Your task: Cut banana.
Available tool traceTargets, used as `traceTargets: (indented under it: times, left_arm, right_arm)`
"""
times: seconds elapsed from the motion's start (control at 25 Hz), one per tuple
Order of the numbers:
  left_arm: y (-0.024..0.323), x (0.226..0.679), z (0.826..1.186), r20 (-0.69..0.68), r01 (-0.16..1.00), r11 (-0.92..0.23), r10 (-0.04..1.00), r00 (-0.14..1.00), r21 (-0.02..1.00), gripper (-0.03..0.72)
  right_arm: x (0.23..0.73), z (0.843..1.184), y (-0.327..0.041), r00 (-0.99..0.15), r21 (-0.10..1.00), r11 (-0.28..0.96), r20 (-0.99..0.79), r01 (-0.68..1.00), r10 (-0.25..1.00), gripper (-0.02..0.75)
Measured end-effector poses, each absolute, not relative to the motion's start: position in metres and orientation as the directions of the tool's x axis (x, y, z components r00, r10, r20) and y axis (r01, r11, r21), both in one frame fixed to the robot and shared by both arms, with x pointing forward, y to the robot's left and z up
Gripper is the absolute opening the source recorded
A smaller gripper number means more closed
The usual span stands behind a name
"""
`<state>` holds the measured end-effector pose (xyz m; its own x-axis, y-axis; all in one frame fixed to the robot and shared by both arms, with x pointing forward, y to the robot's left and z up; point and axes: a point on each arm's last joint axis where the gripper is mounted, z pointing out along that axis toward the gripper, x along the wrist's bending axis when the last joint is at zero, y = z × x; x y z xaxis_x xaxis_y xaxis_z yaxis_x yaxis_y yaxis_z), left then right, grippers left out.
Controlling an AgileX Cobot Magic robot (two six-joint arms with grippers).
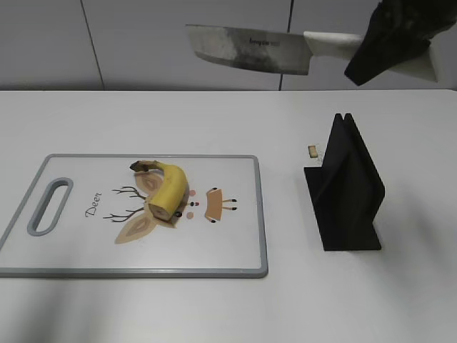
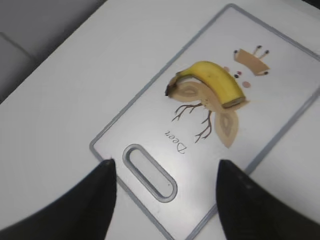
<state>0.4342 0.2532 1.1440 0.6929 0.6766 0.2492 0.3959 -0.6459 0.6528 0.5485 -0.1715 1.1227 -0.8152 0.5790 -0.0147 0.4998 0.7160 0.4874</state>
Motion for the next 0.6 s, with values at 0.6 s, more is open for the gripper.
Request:
traceTargets:
  times: [0.6]
  left_arm:
    - [0.184,0.507,1.124,0.263,0.087,-0.91,0.207,0.943,0.406,0.591]
  right_arm:
    - [0.578,1.074,-0.119,-0.982,0.514,0.842,0.003,0.165,0.19,0.172]
